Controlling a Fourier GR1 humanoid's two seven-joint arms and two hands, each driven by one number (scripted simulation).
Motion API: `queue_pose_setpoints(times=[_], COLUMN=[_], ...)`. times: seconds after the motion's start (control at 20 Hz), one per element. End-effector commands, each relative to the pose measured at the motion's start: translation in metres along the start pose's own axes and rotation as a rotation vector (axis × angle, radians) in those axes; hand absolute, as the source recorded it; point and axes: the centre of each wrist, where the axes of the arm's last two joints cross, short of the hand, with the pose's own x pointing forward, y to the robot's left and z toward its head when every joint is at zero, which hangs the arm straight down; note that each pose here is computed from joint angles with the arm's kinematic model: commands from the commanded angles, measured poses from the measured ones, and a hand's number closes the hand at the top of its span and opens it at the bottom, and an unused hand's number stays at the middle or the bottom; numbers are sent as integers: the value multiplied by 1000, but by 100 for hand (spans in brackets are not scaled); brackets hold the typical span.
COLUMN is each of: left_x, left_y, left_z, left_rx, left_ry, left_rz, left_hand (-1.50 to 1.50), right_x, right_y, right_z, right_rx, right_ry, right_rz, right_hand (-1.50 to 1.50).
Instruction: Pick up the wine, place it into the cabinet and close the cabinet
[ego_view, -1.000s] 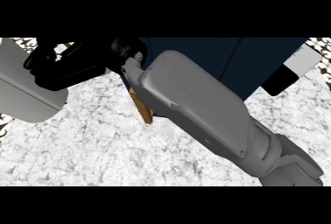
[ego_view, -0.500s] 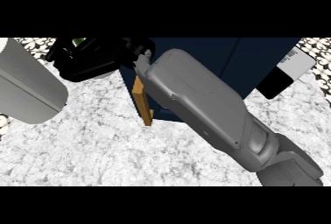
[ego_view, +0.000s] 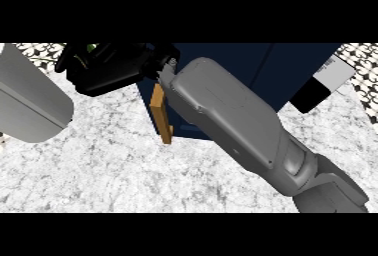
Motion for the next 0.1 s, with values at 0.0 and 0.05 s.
queue_pose_setpoints(times=[0.0,0.05], left_x=[-6,-3], left_y=[-13,-12], left_z=[1,-4], left_rx=[-23,-28], left_ry=[29,26], left_rz=[49,41], left_hand=[-150,-150], right_x=[-11,-13], right_y=[-94,-91], right_z=[55,52], right_rx=[-373,-370], right_ry=[42,45], right_rz=[-6,-4], right_hand=[150,150])
